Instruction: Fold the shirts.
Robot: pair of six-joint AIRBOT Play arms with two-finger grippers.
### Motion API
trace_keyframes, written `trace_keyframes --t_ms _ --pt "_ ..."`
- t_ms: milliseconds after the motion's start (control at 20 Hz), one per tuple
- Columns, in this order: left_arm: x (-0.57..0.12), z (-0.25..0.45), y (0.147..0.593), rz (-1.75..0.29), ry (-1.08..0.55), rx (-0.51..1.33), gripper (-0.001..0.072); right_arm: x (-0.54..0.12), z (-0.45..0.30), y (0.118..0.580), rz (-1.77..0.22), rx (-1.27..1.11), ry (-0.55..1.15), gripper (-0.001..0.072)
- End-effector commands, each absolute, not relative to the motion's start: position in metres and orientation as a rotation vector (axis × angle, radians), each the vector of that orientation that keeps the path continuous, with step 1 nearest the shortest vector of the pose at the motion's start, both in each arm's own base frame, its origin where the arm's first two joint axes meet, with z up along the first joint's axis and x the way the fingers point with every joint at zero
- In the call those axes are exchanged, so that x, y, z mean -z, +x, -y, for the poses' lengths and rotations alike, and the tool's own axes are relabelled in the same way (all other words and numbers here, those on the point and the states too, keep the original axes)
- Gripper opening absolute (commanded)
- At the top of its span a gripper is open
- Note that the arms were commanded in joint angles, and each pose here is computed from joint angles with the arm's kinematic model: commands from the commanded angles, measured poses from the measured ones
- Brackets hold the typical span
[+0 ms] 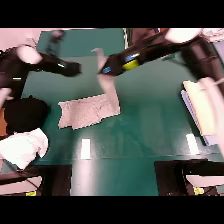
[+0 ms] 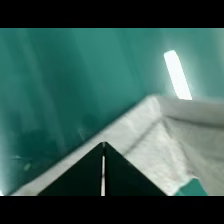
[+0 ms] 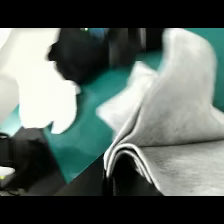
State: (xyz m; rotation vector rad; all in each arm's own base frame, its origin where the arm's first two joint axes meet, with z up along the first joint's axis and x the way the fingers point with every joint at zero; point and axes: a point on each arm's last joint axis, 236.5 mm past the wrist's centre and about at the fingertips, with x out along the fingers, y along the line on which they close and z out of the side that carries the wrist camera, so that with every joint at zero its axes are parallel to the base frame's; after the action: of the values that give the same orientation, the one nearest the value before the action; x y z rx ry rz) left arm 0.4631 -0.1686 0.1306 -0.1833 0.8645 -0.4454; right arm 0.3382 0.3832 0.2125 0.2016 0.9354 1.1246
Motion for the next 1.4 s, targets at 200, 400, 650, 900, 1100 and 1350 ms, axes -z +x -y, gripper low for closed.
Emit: trace_keyframes --t_ms 200,400,650,900,1100,1350 --pt "-0.243 0.033 0.428 -0.622 -0.127 0.173 0.0020 -0.161 -0.544 0.295 -0.876 -1.314 0.150 0.0387" --pt "-0.238 0.049 0.428 -0.636 -0.106 0.213 0.0019 -0.113 -0.464 0.337 -1.021 -1.129 0.017 0.0383" --pt "-0.240 0.095 0.425 -0.623 -0.068 0.316 0.0019 -0.019 -0.296 0.380 -1.298 -0.723 0.074 0.0463" --pt "-0.244 0.110 0.424 -0.605 -0.070 0.348 0.0020 0.047 -0.258 0.390 -1.457 -0.598 0.422 0.0612" --pt "-0.243 0.110 0.424 -0.608 -0.070 0.350 0.0020 0.076 -0.314 0.382 -1.531 -0.676 0.510 0.0577" --pt "-0.245 0.114 0.423 -0.607 -0.088 0.365 0.0019 0.082 -0.395 0.381 -1.474 -0.820 0.480 0.0219"
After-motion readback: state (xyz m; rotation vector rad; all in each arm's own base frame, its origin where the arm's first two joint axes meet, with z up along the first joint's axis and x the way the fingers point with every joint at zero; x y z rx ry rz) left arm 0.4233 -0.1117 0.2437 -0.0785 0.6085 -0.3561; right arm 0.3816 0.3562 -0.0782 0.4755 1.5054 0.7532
